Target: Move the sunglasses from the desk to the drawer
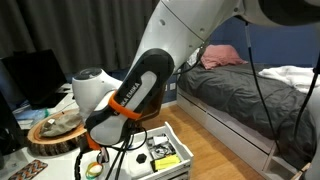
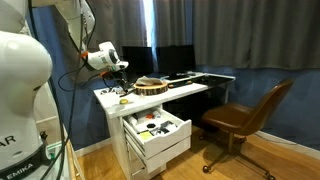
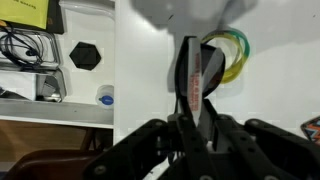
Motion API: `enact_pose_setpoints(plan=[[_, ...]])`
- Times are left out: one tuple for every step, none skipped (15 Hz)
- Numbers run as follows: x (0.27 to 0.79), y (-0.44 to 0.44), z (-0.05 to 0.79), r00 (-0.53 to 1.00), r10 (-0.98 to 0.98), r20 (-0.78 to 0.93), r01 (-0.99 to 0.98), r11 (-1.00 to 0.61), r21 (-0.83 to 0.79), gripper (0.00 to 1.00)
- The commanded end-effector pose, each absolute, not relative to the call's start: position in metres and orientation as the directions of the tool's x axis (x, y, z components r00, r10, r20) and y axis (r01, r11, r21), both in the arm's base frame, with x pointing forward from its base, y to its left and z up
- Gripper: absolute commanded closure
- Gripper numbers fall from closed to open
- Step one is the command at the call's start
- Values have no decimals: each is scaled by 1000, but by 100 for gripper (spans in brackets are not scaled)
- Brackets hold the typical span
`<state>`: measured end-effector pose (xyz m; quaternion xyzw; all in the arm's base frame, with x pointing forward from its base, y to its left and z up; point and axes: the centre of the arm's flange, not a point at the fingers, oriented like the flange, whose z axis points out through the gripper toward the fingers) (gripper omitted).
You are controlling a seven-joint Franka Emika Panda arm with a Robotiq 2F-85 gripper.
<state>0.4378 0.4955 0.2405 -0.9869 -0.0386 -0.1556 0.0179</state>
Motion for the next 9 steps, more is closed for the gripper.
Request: enact_pose_setpoints(plan=[[438, 496, 239, 949, 71, 308, 82, -996, -23, 84], [438, 496, 239, 949, 72, 307, 82, -996, -22, 84], [438, 496, 239, 949, 72, 307, 83, -996, -22, 84], [438, 497, 239, 949, 72, 308, 83, -996, -22, 84], [438, 497, 239, 949, 72, 308, 83, -996, -23, 96], [443, 485, 242, 946, 49, 321, 60, -998, -25, 96], [446, 474, 244, 950, 27, 310, 43, -998, -44, 96], [450, 458, 245, 951, 7, 310, 22, -999, -43, 96], [452, 440, 245, 955, -15, 297, 1, -999, -53, 96]])
